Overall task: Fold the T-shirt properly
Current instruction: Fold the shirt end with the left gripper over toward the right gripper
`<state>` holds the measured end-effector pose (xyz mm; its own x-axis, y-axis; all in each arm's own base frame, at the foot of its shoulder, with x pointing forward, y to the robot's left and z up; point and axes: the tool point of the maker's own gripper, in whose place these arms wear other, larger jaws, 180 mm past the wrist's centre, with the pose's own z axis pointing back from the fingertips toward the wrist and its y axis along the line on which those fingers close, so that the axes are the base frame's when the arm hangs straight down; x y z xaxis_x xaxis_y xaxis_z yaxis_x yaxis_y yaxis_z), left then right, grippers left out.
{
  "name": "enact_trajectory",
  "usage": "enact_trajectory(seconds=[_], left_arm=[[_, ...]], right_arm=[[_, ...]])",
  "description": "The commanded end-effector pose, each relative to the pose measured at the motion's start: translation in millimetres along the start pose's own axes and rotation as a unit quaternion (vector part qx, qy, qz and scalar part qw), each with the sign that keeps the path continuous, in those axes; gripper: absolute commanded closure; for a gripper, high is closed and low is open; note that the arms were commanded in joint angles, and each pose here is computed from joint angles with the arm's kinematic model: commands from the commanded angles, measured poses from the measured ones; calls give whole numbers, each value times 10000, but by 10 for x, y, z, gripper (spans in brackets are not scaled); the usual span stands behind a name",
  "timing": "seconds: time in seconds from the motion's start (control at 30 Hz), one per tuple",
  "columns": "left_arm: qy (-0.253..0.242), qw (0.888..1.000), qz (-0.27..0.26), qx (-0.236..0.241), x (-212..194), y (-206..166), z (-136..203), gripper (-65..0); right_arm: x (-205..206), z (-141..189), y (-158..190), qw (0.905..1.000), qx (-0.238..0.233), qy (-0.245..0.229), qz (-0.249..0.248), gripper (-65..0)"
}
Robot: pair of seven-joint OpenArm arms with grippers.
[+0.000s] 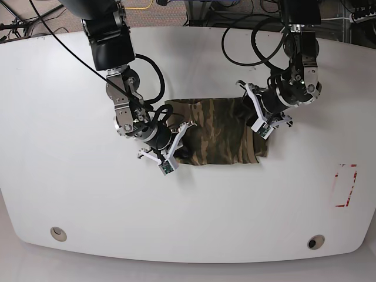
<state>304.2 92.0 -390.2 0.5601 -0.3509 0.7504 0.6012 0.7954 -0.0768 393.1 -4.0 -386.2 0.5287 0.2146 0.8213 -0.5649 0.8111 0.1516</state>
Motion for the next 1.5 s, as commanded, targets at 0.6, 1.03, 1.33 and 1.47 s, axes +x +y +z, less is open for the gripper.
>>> enact_trajectory(seconds=[0.6, 1.03, 1.33, 1.47], left_arm=[[-175, 9996, -88, 216, 212, 505, -41, -257], [-317, 9993, -38, 187, 496, 716, -211, -257], [-410, 9989, -44, 219, 649, 800, -233, -257], [-500, 9983, -137, 263, 752, 819, -197, -257]], right_arm=[[-371, 295, 312, 9998, 117, -85, -114, -51], [-547, 465, 1025, 9975, 694, 140, -33, -51], [-606, 393, 1382, 9953, 926, 285, 57, -51], [-509, 379, 1347, 9961, 860, 186, 22, -51]])
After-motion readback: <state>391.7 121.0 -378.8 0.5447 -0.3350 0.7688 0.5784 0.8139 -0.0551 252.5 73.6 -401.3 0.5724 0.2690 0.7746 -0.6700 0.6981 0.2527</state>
